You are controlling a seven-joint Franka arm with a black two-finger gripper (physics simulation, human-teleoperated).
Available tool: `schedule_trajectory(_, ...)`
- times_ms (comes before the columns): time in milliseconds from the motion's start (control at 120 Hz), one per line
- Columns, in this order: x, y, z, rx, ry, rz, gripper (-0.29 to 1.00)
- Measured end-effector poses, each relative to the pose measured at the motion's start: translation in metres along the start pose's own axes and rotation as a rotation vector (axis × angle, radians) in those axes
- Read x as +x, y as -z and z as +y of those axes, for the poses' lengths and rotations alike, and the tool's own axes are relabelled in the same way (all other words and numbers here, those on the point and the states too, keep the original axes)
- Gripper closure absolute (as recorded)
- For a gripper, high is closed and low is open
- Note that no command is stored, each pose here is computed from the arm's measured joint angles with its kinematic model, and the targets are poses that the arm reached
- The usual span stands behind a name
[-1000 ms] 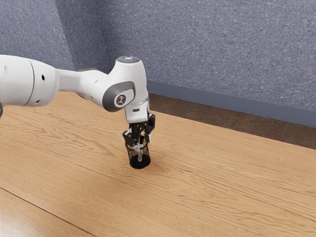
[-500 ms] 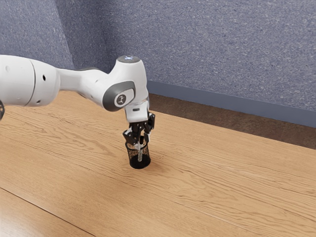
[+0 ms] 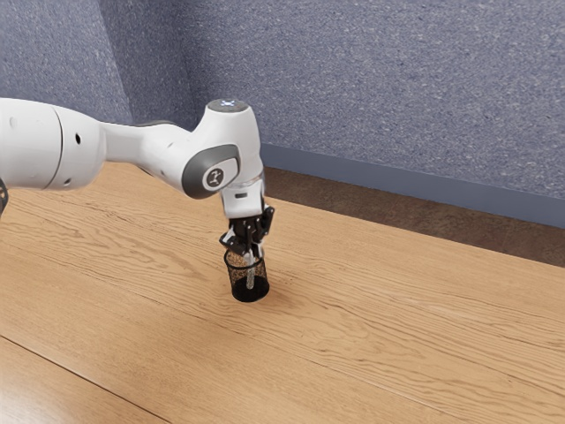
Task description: Take the marker out of the pen holder and place it to the left of the pen holder.
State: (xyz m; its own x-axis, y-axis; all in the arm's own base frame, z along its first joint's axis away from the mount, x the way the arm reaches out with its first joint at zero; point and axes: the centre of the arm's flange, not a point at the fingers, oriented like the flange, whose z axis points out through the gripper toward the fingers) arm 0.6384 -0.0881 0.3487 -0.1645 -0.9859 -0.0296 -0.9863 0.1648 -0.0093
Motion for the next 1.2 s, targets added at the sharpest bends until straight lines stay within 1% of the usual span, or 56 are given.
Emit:
schedule_trajectory(158,-0.001,0.004,0.0,0.01,-0.003,-0.002,0.72)
schedule_trajectory(283,-0.001,0.044,-0.002,0.076,-0.001,-0.019,0.74)
schedule_trajectory(383,0.0,0.069,0.002,0.106,0.0,-0.034,0.76)
schedule_trajectory(592,-0.004,0.11,0.014,0.126,0.012,-0.063,0.77)
schedule_trajectory(675,-0.01,0.116,0.017,0.118,0.022,-0.073,0.77)
schedule_trajectory(850,-0.061,0.103,0.017,0.079,0.094,-0.078,0.77)
schedule_trajectory(967,-0.099,0.093,0.006,0.074,0.127,-0.093,0.77)
schedule_trajectory(1058,-0.145,0.08,0.002,0.06,0.173,-0.126,0.77)
schedule_trajectory(1100,-0.159,0.072,-0.001,0.061,0.174,-0.152,0.77)
schedule_trajectory(1200,-0.191,0.047,-0.006,0.083,0.166,-0.223,0.77)
